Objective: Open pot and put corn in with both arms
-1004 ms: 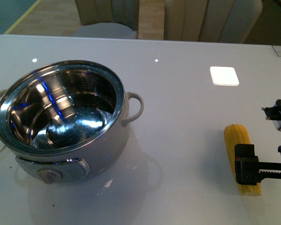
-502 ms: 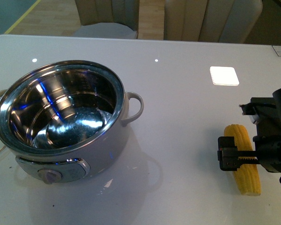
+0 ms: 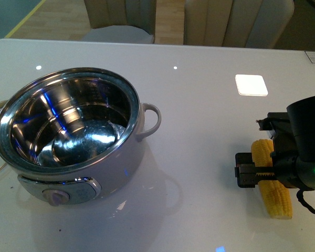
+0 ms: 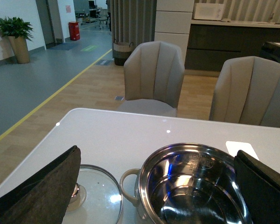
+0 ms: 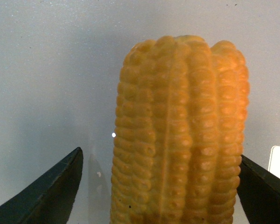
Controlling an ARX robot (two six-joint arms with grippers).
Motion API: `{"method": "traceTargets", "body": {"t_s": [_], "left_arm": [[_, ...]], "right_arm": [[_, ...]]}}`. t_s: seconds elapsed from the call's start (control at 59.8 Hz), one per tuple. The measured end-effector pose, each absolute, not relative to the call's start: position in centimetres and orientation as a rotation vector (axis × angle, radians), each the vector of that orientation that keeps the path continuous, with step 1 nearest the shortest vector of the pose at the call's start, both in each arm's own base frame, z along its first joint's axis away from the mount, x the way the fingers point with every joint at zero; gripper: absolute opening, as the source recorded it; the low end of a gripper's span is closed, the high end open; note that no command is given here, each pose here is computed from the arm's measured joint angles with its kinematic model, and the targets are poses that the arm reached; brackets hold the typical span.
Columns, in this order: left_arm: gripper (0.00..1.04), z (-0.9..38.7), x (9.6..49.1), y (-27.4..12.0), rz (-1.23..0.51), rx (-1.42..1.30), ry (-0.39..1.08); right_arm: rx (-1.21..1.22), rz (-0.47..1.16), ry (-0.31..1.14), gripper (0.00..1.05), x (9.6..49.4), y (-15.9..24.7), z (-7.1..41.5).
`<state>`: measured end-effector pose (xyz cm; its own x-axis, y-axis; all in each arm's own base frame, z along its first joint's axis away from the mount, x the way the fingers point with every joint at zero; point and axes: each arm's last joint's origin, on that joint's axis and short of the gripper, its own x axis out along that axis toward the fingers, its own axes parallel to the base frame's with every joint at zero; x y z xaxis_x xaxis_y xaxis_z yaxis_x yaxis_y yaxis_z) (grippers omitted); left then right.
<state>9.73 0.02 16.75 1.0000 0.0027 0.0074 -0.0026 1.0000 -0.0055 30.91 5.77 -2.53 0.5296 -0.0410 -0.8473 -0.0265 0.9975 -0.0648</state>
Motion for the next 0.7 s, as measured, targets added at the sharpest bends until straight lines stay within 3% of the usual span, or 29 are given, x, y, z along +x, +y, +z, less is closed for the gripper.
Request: {"method": "traceTargets", "body": {"t_s": [0.201, 0.301, 0.469, 0.703], "left_arm": [[0.98, 16.7, 9.7, 0.0, 0.003, -0.006, -0.007], [0.98, 16.7, 9.7, 0.0, 0.003, -0.006, -0.007], [0.98, 16.7, 9.7, 0.0, 0.003, -0.006, -0.007], [0.98, 16.7, 9.7, 0.0, 0.003, -0.006, -0.007]], "right_arm": [[-0.07, -0.003, 1.021, 0.47, 30.9, 5.8, -2.5], [-0.07, -0.005, 1.028, 0.37, 30.7, 5.8, -2.3], [-0.051, 0.021, 1.03, 0.28, 29.2, 5.8, -0.7], [0.065, 0.149, 0.878, 0.25, 28.1, 7.7, 6.6]]}}
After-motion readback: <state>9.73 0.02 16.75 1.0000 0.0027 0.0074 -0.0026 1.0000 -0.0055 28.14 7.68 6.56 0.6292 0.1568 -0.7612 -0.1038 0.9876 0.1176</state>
